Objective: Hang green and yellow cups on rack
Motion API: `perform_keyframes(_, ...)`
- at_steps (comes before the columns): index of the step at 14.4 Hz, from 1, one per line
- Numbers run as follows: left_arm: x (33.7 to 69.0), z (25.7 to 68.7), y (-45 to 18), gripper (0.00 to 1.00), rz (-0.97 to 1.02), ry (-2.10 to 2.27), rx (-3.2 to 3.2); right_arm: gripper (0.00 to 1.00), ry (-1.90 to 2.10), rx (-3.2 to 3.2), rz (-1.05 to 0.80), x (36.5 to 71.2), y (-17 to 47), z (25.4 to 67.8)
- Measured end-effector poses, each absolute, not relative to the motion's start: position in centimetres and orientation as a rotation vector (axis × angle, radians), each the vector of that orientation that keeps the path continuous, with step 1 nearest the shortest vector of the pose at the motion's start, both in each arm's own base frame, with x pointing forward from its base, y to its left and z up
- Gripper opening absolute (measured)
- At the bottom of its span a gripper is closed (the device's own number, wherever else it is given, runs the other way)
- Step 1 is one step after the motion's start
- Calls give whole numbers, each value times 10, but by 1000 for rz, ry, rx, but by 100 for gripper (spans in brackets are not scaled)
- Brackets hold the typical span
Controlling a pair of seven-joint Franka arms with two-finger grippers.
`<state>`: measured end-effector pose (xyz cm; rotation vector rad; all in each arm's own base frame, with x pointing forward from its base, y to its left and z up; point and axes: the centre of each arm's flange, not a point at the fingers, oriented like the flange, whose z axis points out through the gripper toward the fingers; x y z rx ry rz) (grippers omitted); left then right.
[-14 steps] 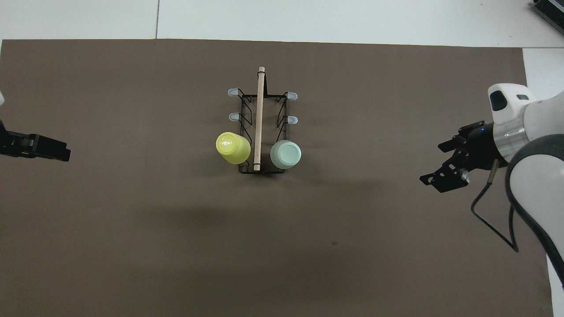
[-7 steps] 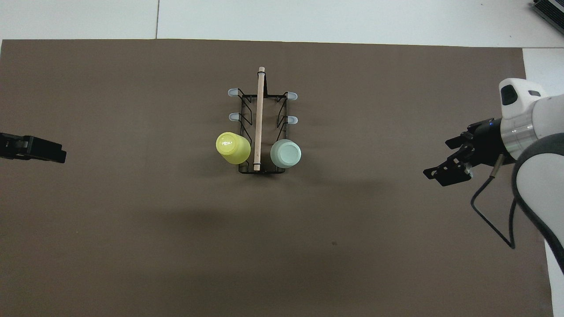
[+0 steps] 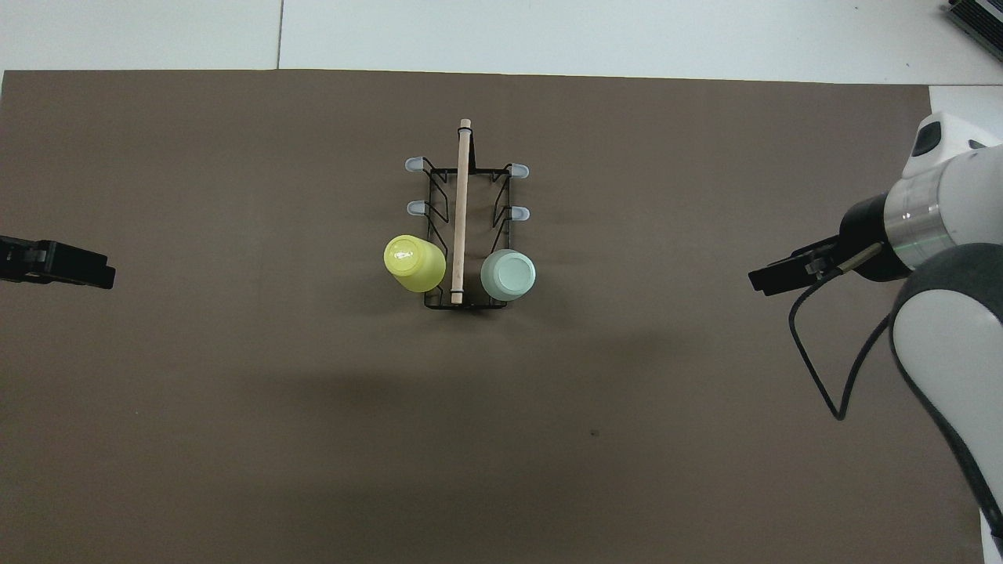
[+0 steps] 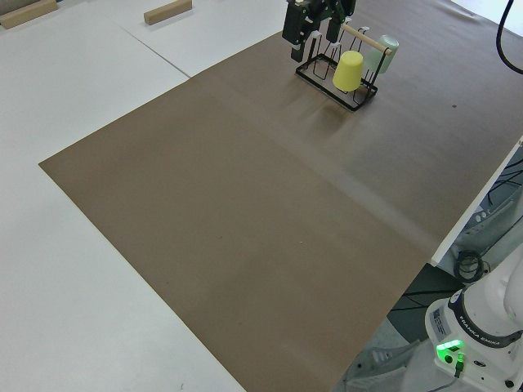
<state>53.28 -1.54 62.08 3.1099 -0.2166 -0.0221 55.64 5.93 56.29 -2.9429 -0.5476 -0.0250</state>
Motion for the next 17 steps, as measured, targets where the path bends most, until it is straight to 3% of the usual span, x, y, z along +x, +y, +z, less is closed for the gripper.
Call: perform_keyframes(17,530,628,-14,100,-38,-215,3113,100,-214,-3049,59,559,50,568)
